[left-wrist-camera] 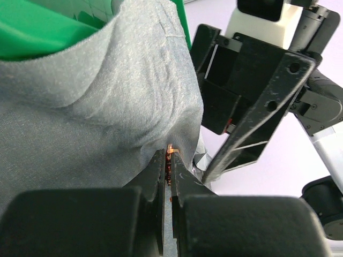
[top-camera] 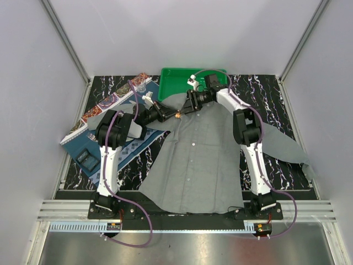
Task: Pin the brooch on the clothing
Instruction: Pin the brooch onto the flattened clothing.
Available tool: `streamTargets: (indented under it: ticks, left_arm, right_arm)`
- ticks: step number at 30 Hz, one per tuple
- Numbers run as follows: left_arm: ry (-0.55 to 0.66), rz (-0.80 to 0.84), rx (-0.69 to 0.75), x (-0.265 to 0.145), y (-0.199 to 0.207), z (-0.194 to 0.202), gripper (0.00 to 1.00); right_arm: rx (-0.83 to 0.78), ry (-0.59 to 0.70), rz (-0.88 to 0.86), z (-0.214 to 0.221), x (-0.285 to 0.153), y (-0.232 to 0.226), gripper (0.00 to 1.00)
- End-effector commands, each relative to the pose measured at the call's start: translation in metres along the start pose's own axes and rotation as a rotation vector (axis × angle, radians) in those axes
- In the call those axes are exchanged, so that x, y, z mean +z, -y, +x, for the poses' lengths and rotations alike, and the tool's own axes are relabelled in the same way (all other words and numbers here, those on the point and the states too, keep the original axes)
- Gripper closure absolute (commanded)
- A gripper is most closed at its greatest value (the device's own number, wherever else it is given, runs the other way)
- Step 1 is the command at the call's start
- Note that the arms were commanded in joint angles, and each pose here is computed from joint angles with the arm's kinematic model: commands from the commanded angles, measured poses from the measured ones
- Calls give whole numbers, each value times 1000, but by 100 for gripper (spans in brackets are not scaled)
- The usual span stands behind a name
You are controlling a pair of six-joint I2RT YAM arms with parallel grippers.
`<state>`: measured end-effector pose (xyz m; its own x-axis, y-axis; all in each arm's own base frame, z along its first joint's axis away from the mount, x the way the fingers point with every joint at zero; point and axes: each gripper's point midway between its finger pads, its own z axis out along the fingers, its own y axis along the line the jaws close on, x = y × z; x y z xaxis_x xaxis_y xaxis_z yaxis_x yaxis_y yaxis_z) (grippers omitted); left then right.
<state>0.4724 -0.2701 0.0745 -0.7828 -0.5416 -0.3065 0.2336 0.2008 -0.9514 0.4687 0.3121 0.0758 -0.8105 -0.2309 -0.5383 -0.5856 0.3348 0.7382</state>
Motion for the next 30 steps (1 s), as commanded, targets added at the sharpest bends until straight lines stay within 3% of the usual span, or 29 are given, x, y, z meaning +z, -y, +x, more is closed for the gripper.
streamTargets:
  ticks: [1,5,7,8,13,17,22,30]
  left_arm:
    - [32,201,185,3,57,-14,100]
    - [34,210,179,4,58,-15,100]
    - [36,207,177,4,58,-16,100]
    - [38,207,177,4,58,-16,100]
    - [31,217,172,5,61,-14,100]
    - [25,225,160,6,62,-11,100]
    - [27,231,166,4,67,-11,100]
    - [18,255,165,10,74,-6,100]
  right_arm:
    - [-15,-27,0,2,5,5,36]
    - [-5,-41,-15,1,7,4,33]
    - [17,-37,-40,0,-1,2,25]
    - [24,-32,-43,-1,-5,0,13]
    - [-21,-25,-65,-4,-17,-10,11]
    - [-21,-55,-89,1,-7,-8,19]
    - [-32,-60,-141,6,-6,-15,37]
    - [-53,-65,-160,13,-9,-21,48]
